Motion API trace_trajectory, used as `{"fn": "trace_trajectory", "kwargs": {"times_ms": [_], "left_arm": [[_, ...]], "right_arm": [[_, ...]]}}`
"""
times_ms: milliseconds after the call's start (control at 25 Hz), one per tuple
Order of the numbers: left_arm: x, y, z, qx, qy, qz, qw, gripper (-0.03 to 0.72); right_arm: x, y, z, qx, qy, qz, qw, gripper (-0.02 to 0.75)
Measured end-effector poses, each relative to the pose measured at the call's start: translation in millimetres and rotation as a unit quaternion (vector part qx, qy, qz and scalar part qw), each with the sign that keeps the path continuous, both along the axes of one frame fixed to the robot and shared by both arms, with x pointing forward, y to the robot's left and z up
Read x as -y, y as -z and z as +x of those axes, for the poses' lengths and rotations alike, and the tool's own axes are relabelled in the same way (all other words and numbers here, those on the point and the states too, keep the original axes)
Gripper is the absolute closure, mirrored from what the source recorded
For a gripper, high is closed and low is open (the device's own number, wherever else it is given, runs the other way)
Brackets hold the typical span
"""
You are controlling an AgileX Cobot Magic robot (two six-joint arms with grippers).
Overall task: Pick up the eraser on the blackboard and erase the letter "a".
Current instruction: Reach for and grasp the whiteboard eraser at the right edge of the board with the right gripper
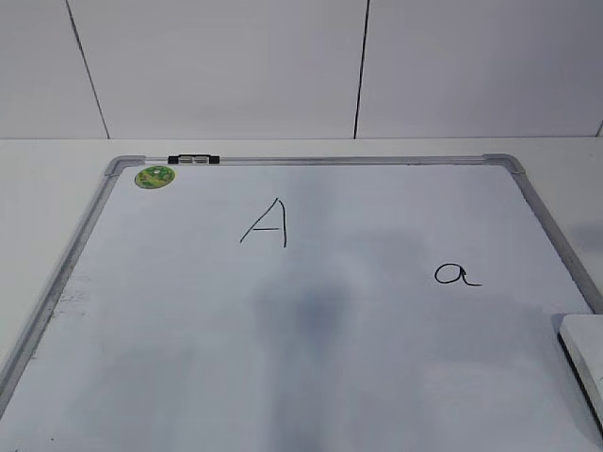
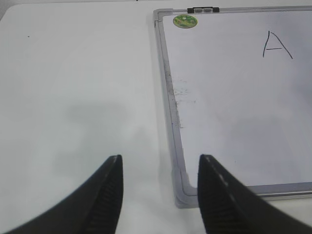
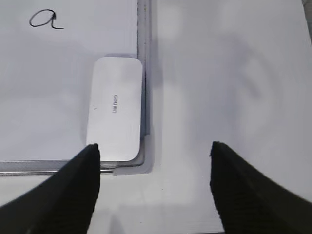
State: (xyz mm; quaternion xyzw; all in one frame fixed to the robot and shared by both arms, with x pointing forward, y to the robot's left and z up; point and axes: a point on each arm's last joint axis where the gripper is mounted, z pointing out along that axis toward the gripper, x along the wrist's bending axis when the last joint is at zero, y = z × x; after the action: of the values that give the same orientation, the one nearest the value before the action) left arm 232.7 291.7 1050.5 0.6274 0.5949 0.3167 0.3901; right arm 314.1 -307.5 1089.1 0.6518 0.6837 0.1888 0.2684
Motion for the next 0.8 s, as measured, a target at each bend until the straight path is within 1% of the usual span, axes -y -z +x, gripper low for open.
{"fn": "trace_trajectory", "kwargs": {"times_ms": [120,240,440,600,800], "left_arm": [[0,0,0,0.000,0.000,0.000,1.000,0.317],[0,0,0,0.000,0.000,0.000,1.000,0.317],[0,0,0,0.000,0.000,0.000,1.000,0.317],[0,0,0,0.000,0.000,0.000,1.000,0.317],[0,0,0,0.000,0.000,0.000,1.000,0.317]], "right_arm": [[2,-4,16,-0.024,0.000,-0.007,1.000,0.179],[1,-5,29,-0.043,-0.001,0.000,0.999,0.179],[-3,5,47,-0.084,-0.005,0.028,0.996,0.179],[-7,9,56,-0.093,-0.008,0.055,0.994,0.179],[-9,15,64,-0.112,-0.008,0.065,0.992,0.178]]}}
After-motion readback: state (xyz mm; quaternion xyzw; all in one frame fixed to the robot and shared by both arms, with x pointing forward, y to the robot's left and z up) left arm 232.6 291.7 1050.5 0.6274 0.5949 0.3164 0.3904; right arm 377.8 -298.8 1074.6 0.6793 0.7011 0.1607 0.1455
